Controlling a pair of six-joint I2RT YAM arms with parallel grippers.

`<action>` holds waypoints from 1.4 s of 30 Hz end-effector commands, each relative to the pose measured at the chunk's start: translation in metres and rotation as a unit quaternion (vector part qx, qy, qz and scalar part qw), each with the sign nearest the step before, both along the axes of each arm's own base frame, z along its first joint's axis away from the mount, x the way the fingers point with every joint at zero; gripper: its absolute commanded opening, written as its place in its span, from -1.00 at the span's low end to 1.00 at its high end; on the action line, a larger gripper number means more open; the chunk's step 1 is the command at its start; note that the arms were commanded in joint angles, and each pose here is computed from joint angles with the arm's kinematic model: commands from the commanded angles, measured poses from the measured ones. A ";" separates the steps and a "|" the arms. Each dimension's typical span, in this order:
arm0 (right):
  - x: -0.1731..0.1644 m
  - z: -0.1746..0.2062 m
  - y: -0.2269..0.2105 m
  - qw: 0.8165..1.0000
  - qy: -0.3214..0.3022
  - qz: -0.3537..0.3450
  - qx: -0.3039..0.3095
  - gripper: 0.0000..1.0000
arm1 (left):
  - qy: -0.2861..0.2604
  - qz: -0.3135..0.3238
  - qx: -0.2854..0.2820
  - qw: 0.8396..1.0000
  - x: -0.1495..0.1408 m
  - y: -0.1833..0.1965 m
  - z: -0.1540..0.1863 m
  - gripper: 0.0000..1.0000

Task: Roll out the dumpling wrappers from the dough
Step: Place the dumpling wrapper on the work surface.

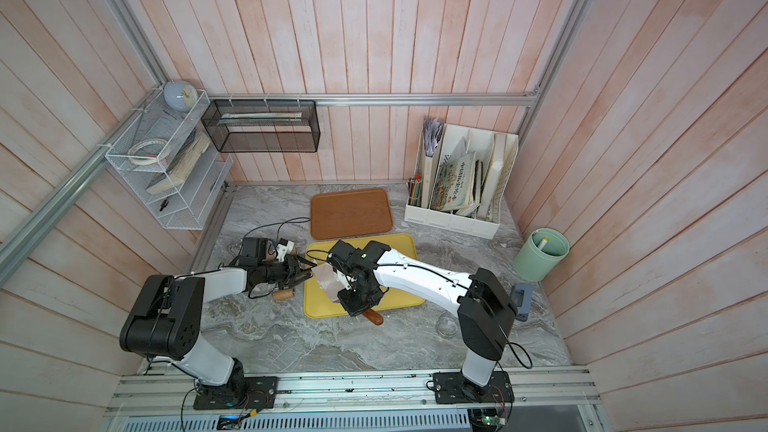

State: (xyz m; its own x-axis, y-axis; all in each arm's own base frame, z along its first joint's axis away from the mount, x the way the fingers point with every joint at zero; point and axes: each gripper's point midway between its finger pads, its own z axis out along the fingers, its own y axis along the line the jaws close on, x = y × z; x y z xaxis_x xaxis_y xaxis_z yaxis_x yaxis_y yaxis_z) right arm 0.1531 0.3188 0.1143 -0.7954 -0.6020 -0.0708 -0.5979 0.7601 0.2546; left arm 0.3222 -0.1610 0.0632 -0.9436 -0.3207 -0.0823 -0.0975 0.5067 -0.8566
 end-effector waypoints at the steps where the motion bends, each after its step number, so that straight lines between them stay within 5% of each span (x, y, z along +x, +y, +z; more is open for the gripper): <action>1: -0.007 0.011 -0.003 1.000 -0.005 0.017 0.013 -1.00 | -0.020 -0.005 0.001 1.000 0.010 -0.001 0.005 0.00; 25: 0.015 -0.001 0.012 0.999 -0.027 0.022 0.012 -1.00 | -0.028 -0.042 -0.024 0.998 -0.012 -0.013 0.021 0.00; 42: 0.065 -0.019 -0.007 0.994 -0.028 -0.090 0.050 -1.00 | 0.005 -0.037 -0.039 0.999 -0.039 -0.012 0.002 0.03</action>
State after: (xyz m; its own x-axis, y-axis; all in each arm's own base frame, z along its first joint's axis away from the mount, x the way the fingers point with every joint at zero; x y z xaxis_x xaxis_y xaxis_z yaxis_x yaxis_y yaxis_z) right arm 0.2044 0.3069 0.0865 -0.8644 -0.4913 -0.1073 -0.5010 0.8233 0.2667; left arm 0.2951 -0.1717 0.0698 -0.9628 -0.2622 -0.0648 -0.0636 0.4532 -0.8892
